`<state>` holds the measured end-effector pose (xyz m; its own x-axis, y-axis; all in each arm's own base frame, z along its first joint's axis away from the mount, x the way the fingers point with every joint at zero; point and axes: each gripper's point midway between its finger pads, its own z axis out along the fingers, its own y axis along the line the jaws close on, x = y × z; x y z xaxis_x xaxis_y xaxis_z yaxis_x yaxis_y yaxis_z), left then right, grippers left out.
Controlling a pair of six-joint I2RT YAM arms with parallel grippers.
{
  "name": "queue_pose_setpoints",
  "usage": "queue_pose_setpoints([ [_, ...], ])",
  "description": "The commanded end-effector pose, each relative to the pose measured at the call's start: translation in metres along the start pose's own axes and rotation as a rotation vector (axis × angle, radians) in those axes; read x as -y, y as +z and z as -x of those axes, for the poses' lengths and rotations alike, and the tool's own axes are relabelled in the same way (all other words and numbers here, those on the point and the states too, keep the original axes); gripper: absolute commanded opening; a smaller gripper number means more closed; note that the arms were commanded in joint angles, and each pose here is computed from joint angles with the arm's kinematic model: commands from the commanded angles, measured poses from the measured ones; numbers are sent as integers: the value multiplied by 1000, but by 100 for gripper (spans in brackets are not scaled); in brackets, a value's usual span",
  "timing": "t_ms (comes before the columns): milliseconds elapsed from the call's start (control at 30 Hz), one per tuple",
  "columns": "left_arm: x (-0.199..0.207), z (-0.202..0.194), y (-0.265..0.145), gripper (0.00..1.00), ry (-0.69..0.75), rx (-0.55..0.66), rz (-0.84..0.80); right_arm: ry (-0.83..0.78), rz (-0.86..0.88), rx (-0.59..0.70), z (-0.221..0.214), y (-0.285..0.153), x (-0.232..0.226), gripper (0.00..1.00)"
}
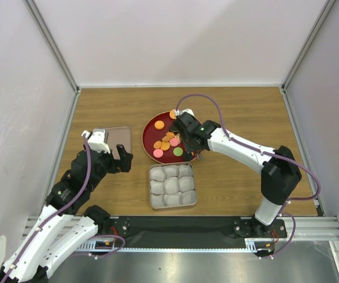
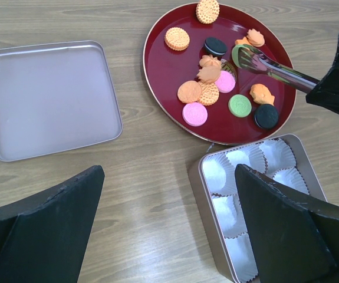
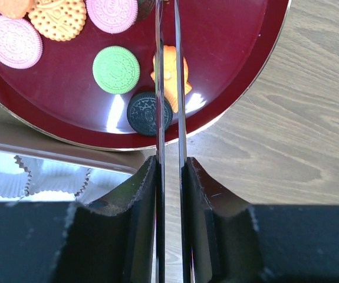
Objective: Pack the cookies
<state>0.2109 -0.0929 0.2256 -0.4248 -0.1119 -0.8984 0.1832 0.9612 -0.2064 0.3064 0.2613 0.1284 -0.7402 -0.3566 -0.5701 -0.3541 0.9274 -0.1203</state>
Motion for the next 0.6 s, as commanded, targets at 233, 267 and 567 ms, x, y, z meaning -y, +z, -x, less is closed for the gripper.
queue_pose_setpoints([
  [233, 3, 9, 0, 100, 3, 29, -11, 59, 211, 90, 14, -84, 1, 8],
  [267, 3, 9, 0, 100, 3, 27, -13, 61, 231, 88, 11, -90, 0, 6],
  [567, 6, 7, 2, 100, 10, 16, -26, -16, 498, -12, -43, -143, -40, 5],
])
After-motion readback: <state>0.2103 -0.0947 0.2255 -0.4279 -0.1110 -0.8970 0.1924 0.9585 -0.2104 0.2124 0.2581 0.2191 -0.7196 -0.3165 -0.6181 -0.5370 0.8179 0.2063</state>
